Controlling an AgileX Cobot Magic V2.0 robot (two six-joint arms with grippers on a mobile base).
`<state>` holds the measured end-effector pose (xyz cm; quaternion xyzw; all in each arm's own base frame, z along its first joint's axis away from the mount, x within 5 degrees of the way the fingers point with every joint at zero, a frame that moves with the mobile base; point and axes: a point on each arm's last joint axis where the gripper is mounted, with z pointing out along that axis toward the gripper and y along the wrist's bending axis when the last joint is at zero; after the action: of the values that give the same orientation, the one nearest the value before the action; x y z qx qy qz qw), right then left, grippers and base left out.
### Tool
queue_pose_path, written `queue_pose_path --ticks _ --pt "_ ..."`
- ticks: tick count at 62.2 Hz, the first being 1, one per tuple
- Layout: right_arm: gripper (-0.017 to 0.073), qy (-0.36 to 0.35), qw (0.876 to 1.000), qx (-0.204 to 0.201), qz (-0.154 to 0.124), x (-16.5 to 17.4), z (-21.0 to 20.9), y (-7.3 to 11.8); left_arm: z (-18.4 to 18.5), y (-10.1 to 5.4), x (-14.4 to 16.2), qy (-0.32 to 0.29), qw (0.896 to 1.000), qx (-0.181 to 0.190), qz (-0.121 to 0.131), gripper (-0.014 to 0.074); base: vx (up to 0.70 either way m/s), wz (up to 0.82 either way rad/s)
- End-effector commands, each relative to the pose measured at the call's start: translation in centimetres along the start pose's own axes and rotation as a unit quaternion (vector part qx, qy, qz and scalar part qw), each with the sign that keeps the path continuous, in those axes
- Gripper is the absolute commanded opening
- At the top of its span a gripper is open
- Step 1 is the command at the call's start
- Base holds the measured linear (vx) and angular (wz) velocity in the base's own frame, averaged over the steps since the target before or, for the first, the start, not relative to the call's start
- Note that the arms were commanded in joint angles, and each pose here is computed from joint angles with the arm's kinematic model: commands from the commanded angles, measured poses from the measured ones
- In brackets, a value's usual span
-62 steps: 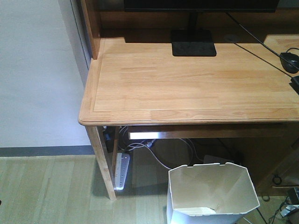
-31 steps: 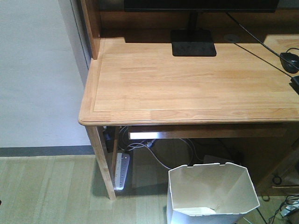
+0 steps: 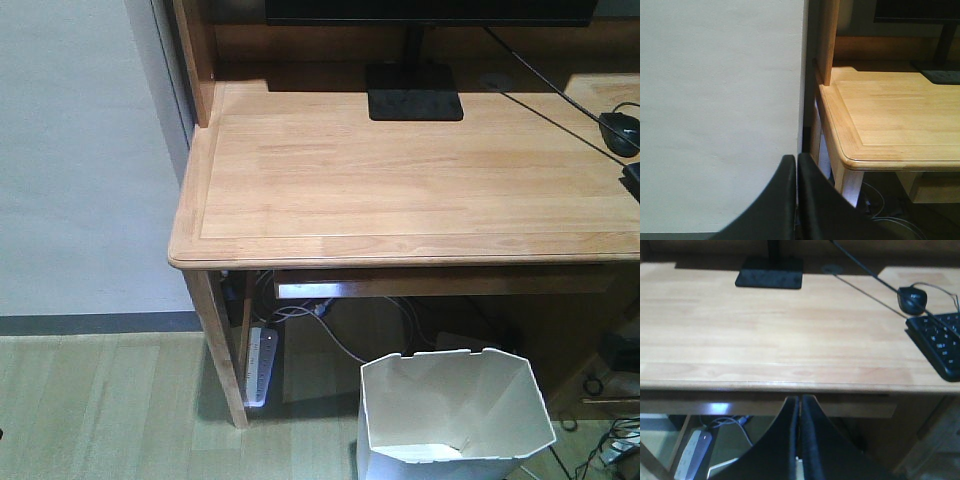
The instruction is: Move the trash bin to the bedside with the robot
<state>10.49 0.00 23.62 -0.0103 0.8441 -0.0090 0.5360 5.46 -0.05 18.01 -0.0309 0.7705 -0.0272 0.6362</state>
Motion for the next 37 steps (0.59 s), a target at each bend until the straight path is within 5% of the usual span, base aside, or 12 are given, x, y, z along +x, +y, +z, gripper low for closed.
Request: queue_pose_path --ticks 1,12,30,37 --pt "0.0014 -0.030 1.000 0.002 -0.001 -1.44 -0.22 -0.07 0.17 0.01 0.23 -0.027 1.000 0.003 -0.008 -0.0006 0.00 0.00" --pt "0.0125 -0.015 1.000 0.003 -0.002 -1.17 -0.21 -0.09 0.17 0.01 0.23 -0.027 1.000 0.003 -0.008 -0.0006 0.00 0.00" --pt "0.0503 -0.002 1.000 0.004 -0.004 -0.94 -0.21 -0.11 0.17 0.01 0.23 -0.027 1.000 0.003 -0.008 -0.0006 0.00 0.00" --pt "0.0579 0.001 1.000 0.004 -0.004 -0.80 -0.18 -0.11 0.17 0.01 0.23 -0.027 1.000 0.003 -0.008 -0.0006 0.00 0.00"
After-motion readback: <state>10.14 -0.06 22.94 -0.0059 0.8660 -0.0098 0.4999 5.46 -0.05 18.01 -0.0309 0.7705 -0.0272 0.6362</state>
